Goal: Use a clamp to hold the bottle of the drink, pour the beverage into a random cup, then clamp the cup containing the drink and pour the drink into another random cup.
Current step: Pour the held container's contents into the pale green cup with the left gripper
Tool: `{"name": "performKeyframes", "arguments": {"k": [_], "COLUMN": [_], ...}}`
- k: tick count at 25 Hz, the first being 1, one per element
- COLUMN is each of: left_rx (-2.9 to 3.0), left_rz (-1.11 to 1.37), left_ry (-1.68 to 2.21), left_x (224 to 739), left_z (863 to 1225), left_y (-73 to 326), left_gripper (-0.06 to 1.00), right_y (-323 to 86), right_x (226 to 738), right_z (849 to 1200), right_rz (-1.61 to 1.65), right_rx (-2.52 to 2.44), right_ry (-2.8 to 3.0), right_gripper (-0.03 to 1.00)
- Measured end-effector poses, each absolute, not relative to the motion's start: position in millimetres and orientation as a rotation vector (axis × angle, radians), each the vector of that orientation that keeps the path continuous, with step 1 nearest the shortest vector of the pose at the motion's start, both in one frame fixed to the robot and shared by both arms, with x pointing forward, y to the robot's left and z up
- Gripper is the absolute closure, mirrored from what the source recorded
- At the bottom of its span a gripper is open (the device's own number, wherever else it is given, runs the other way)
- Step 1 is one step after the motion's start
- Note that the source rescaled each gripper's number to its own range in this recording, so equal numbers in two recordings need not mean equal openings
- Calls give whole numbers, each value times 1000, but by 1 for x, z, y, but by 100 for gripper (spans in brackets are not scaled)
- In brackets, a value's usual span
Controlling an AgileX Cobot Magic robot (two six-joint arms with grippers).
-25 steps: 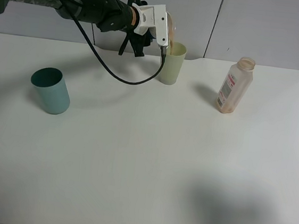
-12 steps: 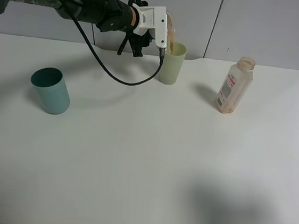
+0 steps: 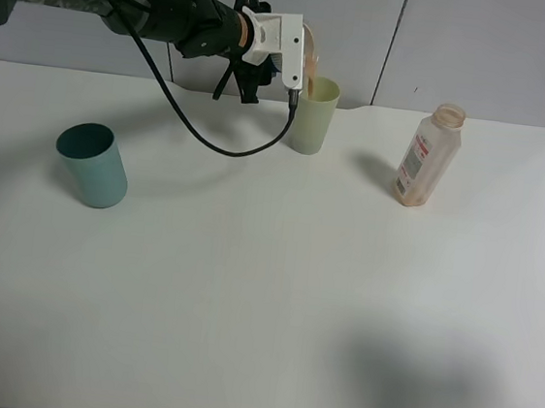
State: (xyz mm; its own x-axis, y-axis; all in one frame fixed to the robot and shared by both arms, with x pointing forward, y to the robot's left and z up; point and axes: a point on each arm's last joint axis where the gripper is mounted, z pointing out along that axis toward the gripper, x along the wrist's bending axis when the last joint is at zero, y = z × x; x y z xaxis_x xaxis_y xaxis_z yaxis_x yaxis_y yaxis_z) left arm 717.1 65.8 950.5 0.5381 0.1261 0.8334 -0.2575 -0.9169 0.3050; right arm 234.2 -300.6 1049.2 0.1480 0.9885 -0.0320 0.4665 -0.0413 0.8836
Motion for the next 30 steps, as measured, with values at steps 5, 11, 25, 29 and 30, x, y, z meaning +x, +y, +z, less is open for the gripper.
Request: {"name": "performKeyframes", "arguments": {"k": [5, 11, 25, 29, 30], "left_rx": [2391, 2392, 2408, 2414, 2414], "left_rz": [1347, 1349, 1382, 1395, 1395], "left_ry": [-129, -133, -222, -258, -258], "left_x": [717, 717, 717, 717, 717], "left_z": [951, 951, 951, 951, 951], "left_y": [66, 66, 66, 66, 66], "left_gripper": [92, 92, 92, 92, 92], "right_y": [-301, -301, -301, -301, -301], "right_x": [234, 234, 234, 234, 234], "right_z": [1049, 1049, 1049, 1049, 1049], "right_rz": [826, 826, 826, 826, 826], "right_rx": [1628, 1628, 1628, 1628, 1628], "right_ry": [1430, 1430, 1430, 1430, 1430], "right_gripper": [-3, -3, -3, -3, -3]}}
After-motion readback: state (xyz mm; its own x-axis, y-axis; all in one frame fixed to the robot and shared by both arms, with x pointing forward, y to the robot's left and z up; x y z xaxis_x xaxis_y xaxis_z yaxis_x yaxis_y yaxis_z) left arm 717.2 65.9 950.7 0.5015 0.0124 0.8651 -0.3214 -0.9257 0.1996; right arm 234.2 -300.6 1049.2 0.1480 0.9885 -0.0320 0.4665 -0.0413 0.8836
